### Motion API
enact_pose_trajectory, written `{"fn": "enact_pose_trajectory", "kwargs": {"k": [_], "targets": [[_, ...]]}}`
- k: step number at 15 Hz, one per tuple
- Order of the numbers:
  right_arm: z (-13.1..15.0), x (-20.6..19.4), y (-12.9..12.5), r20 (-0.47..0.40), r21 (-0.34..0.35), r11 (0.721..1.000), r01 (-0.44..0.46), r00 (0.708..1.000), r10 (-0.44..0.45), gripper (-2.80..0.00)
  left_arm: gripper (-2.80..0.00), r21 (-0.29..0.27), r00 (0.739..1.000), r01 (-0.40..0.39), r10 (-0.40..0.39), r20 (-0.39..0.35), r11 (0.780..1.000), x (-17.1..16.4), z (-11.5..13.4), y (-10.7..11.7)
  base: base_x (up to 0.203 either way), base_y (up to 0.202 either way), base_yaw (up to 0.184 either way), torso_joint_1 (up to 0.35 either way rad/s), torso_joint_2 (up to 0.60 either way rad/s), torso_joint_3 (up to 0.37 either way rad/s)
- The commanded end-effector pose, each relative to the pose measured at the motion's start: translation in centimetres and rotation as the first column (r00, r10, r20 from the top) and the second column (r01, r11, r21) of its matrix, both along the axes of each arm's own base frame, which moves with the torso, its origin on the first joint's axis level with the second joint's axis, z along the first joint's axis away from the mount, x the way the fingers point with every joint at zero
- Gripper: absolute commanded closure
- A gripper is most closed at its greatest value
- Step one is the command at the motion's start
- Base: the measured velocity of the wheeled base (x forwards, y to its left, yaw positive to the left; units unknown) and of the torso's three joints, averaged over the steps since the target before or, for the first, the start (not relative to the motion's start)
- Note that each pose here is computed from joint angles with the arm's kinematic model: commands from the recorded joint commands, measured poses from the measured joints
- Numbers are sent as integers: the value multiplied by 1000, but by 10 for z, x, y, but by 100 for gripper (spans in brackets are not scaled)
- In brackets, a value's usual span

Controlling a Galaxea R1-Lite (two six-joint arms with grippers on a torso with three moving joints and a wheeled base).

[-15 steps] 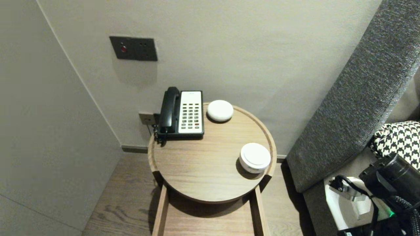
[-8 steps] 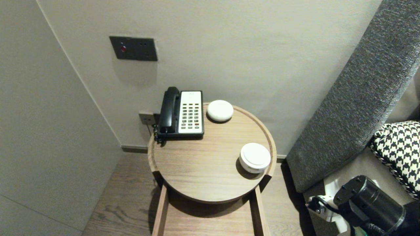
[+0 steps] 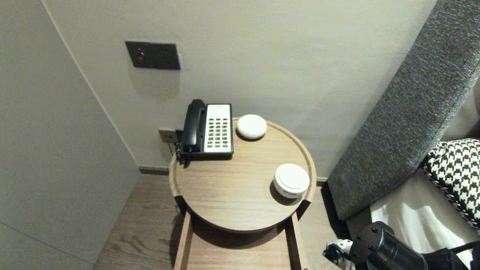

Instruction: Close the nightstand drawer

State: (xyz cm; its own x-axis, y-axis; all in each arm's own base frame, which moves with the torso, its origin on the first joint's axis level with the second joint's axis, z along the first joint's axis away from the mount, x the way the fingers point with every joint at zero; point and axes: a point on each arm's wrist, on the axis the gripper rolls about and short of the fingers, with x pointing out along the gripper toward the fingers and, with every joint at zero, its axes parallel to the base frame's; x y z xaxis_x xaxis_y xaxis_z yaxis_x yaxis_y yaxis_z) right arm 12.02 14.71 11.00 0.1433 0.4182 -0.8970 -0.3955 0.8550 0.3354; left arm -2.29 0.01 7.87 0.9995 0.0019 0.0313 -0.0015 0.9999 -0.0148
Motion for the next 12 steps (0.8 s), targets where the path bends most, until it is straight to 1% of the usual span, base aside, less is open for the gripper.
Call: {"fn": "enact_pose_trajectory", "kwargs": {"k": [1,3,4,5,6,10,11,12], "targets": [[-2,-2,5,8,-13,1000,-15,1000,15,0,0,-1,1000,0,0,0,1000,0,0,0,0,0,0,0,0,0],[-1,0,6,30,-2,1000,-10,1000,10,0,0,-1,1000,0,0,-1,1000,0,0,0,0,0,0,0,0,0],[-1,2,7,64,11,1000,0,998,0,0,0,-1,1000,0,0,0,1000,0,0,0,0,0,0,0,0,0],[-2,2,7,68,10,1000,3,998,-3,0,0,-1,1000,0,0,-1,1000,0,0,0,0,0,0,0,0,0],[-2,5,8,104,0,1000,26,994,-26,0,0,-1,1000,-1,1,0,1000,0,0,0,0,0,0,0,0,0],[-2,10,11,114,0,999,39,993,-39,0,0,-1,1000,0,0,1,1000,0,0,0,0,0,0,0,0,0],[-1,11,12,116,3,999,41,992,-41,0,0,-1,1000,-1,1,1,1000,0,0,0,0,0,0,0,0,0],[0,14,12,129,23,998,54,990,-57,0,0,-1,1000,0,0,0,1000,0,0,0,0,0,0,0,0,0]]}}
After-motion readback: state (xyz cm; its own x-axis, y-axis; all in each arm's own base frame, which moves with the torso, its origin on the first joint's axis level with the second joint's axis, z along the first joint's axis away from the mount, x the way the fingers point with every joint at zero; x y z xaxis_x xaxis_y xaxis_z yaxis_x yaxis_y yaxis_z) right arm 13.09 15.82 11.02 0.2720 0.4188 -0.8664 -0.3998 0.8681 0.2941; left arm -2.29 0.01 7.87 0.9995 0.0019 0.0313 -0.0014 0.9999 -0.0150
